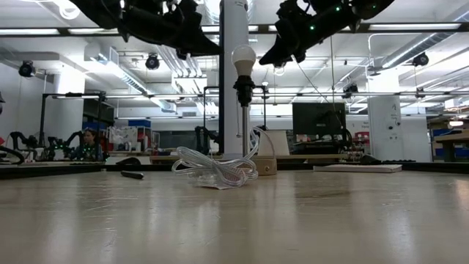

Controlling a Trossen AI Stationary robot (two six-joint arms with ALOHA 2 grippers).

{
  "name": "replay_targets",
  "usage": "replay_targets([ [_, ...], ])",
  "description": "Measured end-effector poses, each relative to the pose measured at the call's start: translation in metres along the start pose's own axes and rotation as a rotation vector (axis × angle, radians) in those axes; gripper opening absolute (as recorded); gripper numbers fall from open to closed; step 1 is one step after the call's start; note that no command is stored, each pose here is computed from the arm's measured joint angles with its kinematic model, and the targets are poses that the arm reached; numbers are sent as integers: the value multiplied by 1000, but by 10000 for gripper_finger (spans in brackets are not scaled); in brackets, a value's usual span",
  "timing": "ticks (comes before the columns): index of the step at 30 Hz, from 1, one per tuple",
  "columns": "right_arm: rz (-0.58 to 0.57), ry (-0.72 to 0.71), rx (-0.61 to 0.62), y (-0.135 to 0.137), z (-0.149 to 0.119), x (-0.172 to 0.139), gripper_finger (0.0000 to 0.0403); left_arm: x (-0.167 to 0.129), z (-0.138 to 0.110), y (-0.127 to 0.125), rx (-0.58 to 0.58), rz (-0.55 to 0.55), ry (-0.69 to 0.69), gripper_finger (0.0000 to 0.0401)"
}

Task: Screw lightbulb
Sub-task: Insert the lightbulb into the la

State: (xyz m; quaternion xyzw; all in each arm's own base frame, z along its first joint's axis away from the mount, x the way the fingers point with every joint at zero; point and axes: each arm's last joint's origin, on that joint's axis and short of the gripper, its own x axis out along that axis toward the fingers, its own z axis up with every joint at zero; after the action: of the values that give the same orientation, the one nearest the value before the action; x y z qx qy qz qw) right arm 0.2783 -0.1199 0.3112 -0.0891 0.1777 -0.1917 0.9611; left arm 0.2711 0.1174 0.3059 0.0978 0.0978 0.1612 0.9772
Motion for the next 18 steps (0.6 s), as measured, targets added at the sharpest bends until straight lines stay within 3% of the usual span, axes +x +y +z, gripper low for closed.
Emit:
replay_targets([
  [18, 70, -35, -18, 2, 2, 1, 7, 24, -11, -2, -19, -8, -52, 0],
])
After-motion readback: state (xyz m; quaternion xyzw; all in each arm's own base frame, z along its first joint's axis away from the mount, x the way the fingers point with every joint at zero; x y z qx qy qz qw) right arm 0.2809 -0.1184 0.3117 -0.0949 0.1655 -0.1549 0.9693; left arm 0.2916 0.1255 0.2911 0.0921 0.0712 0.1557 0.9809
